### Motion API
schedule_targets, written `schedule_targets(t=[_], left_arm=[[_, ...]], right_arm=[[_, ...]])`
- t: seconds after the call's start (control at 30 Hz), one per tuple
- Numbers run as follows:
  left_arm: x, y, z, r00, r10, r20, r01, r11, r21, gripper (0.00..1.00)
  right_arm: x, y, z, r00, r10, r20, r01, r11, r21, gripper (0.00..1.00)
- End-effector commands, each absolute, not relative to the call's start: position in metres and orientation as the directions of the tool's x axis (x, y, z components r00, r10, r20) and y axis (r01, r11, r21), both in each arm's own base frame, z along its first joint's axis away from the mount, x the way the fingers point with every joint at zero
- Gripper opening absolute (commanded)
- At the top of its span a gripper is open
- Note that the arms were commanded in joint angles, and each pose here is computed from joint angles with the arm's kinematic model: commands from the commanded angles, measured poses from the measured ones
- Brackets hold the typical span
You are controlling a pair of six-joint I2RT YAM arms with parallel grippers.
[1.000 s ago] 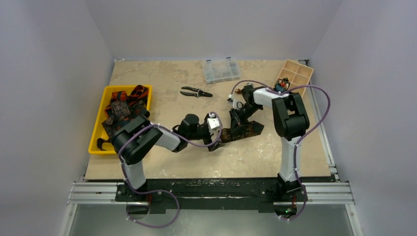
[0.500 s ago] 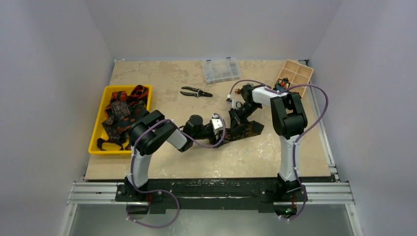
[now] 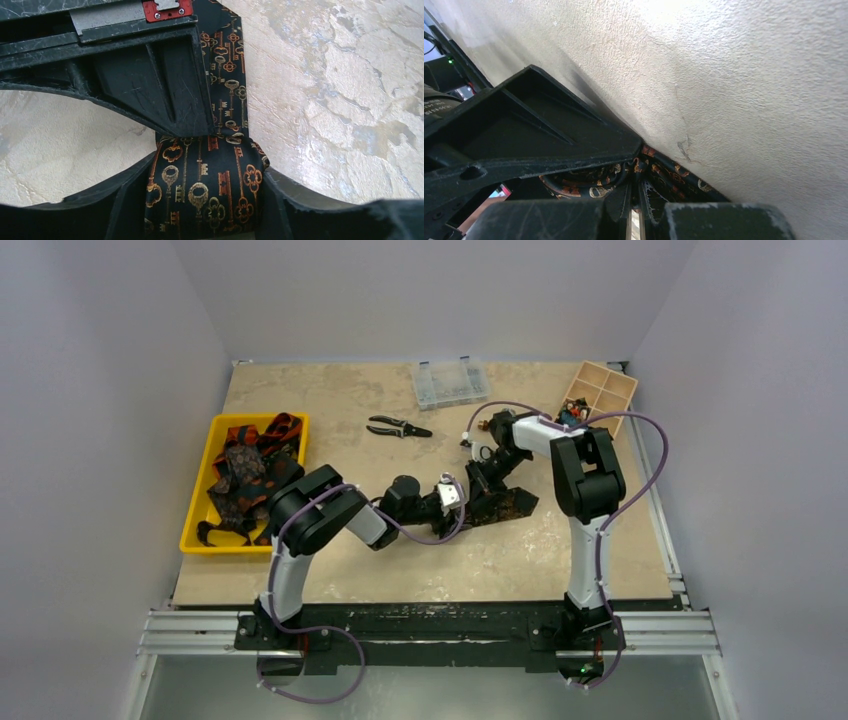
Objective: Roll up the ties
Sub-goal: Roll the tie at the center of the board.
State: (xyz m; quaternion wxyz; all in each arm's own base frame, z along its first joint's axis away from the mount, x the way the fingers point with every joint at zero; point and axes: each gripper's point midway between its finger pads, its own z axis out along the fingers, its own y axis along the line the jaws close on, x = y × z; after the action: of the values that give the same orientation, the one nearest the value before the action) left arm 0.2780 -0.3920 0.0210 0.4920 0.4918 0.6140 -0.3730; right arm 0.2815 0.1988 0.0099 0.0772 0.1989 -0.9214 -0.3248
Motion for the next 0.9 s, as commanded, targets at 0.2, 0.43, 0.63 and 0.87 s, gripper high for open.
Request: schedule_targets(t=[0.2, 0.43, 0.63, 0.87], left_arm=[[0.262, -0.384, 0.010, -0.001, 0.345, -0.939, 0.980, 0.189, 0.068, 0.27], [0.253, -0.360, -0.012, -0.099, 0.514, -0.852, 0.978, 0.211, 0.013, 0.06], [0.249, -0.346, -0.028, -0.136, 0.629, -0.765, 0.978, 0.211, -0.001, 0.03], [0.244, -0.342, -0.045, -0.144, 0.720, -0.679, 0.983, 0.186, -0.012, 0.02]], right_arm=[[0.298, 0.158, -0.058, -0.862, -0.507, -0.012, -0.472, 0.794, 0.382, 0.00], [0.316, 0.177, -0.006, -0.866, -0.475, -0.154, -0.484, 0.720, 0.497, 0.26], [0.310, 0.168, 0.048, -0.885, -0.400, -0.237, -0.456, 0.646, 0.612, 0.47], [0.292, 0.185, 0.084, -0.922, -0.297, -0.248, -0.373, 0.513, 0.773, 0.58]])
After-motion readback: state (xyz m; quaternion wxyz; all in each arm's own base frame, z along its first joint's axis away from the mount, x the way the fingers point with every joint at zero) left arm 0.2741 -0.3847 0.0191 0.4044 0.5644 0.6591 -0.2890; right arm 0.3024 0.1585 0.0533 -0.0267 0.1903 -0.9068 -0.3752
